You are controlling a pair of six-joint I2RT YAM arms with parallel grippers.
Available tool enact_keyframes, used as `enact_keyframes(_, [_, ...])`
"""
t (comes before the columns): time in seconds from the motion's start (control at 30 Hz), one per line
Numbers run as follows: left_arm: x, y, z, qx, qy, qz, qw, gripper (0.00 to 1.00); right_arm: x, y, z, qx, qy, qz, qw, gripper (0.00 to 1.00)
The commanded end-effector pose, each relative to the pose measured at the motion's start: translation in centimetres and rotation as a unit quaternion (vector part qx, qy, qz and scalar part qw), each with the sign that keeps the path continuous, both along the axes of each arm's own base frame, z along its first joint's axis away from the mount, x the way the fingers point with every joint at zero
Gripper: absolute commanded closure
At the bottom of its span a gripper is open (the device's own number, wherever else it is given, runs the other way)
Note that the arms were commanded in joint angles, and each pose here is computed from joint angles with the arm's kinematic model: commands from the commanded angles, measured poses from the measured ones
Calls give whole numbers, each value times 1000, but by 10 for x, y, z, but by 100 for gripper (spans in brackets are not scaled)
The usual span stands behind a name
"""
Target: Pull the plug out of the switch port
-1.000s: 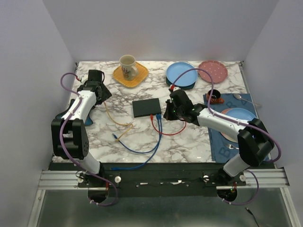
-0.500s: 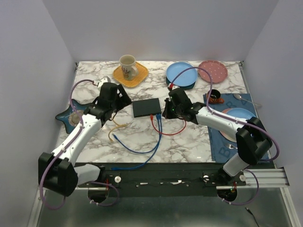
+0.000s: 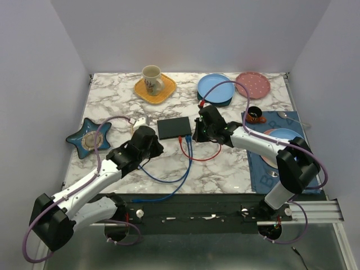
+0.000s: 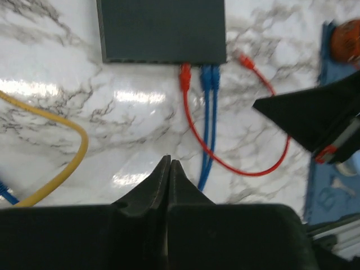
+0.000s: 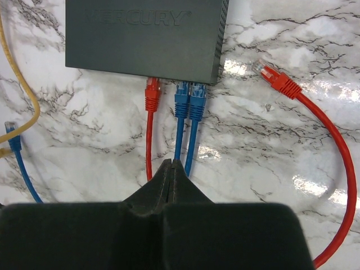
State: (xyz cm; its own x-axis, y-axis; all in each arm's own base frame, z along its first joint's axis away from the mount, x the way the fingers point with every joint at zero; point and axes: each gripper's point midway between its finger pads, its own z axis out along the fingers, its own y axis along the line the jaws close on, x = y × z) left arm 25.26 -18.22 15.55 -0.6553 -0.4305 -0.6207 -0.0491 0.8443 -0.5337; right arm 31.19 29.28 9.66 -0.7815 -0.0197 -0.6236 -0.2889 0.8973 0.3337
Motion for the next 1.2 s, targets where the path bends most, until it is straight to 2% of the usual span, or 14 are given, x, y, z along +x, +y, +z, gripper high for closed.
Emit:
enact_keyframes(0.0, [-17,3,-28,40,33,0,999,100,3,3,1,2,0,-2,1000,99])
enact_keyframes(0.2, [-17,2,-53,64,81,5,995,100,2,2,-3,0,6,-2,1000,99])
enact_keyframes(0.3, [-9,16,-79,81,135,22,987,100,3,1,-2,-4,2,-2,1000,99])
enact_keyframes(0.33, [1,36,-91,82,156,56,983,100,4,2,-1,-4,-1,-2,1000,99])
enact_keyframes(0.43, [13,58,-106,47,195,89,976,100,8,3,2,-6,-4,0,1000,99])
enact_keyframes(0.5, [35,81,-97,39,187,130,973,100,11,4,1,-11,-7,-1,1000,99])
enact_keyframes(0.57, [50,101,-88,62,173,156,970,100,15,7,5,-9,-11,-1,1000,99])
enact_keyframes(0.7, [85,139,-49,61,134,216,965,100,23,11,11,-13,-22,0,1000,99])
enact_keyframes(0.8, [100,133,-27,45,109,202,972,100,33,14,17,-17,-33,-5,999,99])
enact_keyframes(0.93, [104,98,-16,-14,72,152,986,87,55,23,25,-22,-46,-10,999,99])
enact_keyframes(0.97, [102,88,-17,-25,70,137,988,85,61,24,13,-31,-34,-13,999,99])
enact_keyframes(1.03, [100,72,-24,-36,67,118,990,82,76,33,25,-22,-40,-14,999,99])
enact_keyframes(1.07, [97,61,-29,-33,71,106,991,82,84,32,12,-31,-28,-21,999,99])
enact_keyframes(1.17, [92,49,-54,-25,101,99,990,82,110,38,23,-25,-29,-31,999,99])
